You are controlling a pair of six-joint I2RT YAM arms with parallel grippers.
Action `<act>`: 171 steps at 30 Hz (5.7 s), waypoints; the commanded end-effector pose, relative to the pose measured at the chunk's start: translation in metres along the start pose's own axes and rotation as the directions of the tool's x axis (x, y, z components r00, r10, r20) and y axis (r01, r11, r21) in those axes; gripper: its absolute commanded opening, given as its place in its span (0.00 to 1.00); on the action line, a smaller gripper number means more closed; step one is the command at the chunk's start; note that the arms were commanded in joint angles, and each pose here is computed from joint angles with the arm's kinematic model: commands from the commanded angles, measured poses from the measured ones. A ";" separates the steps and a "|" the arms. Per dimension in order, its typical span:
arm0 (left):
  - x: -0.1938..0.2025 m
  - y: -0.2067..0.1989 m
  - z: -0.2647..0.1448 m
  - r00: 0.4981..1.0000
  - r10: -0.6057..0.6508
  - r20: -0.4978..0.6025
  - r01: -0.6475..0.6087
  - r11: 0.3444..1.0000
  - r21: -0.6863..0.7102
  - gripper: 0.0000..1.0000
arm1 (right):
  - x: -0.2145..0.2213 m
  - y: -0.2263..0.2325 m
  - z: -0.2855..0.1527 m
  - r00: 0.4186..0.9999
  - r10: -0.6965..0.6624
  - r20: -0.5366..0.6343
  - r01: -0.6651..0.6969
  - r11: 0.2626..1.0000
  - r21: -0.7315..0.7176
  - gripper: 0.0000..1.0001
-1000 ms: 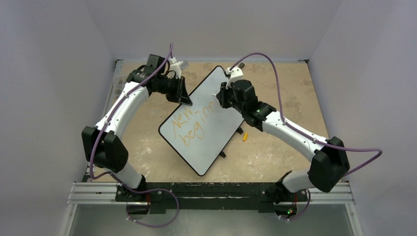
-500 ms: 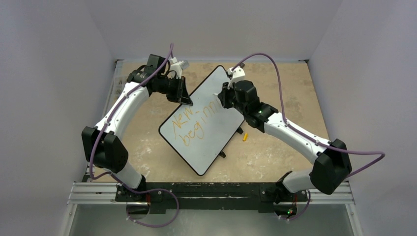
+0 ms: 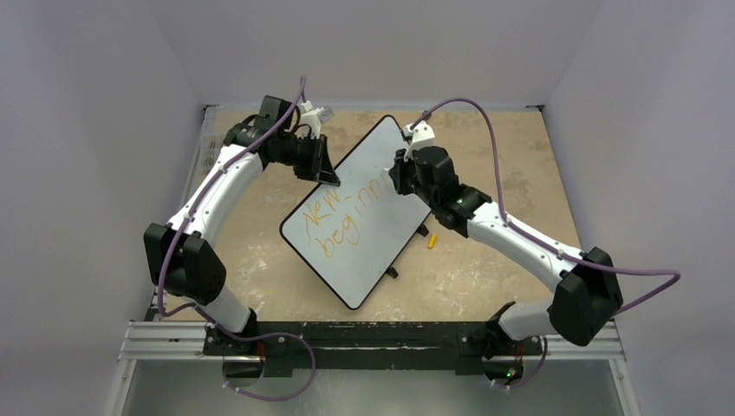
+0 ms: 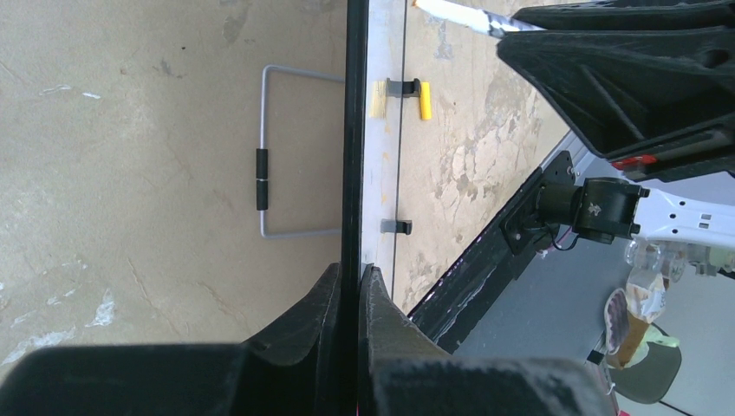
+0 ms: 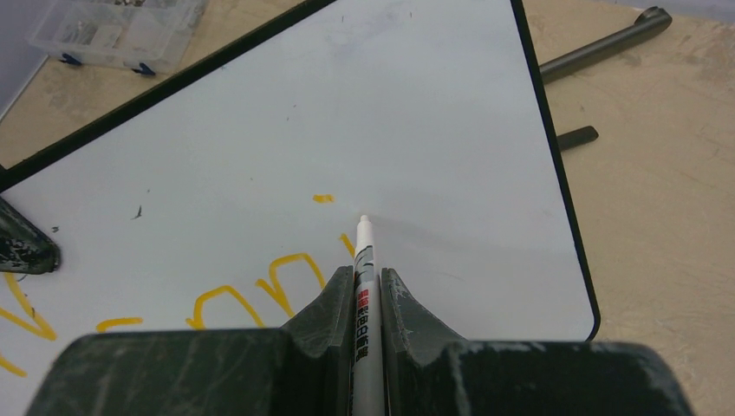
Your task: Write a sentence on the whiteboard
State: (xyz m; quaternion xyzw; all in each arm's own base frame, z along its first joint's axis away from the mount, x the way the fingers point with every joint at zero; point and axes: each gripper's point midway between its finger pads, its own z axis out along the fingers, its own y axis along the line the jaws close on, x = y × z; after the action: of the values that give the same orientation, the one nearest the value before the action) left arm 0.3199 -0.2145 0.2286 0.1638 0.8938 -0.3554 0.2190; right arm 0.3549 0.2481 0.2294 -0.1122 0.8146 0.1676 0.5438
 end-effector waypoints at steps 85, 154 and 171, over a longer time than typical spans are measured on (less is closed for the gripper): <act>-0.011 0.023 -0.005 0.997 0.072 0.038 -0.066 0.989 -0.133 0.00 | -0.055 -0.049 0.017 0.994 0.073 0.076 -0.078 0.996 0.054 0.00; -0.012 0.019 -0.011 0.996 0.081 0.048 -0.074 0.989 -0.131 0.00 | -0.037 -0.028 0.039 0.997 0.082 0.011 -0.081 0.995 -0.061 0.00; -0.012 0.017 -0.012 0.995 0.085 0.053 -0.077 0.989 -0.129 0.00 | -0.004 -0.053 0.040 0.995 0.075 -0.060 -0.071 0.996 0.056 0.00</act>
State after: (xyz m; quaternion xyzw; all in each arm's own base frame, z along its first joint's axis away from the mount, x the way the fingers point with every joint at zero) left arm 0.3194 -0.2123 0.2261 0.1595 0.8983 -0.3478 0.2160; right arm 0.4146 0.2190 0.2157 -0.0715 0.8362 0.1664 0.5176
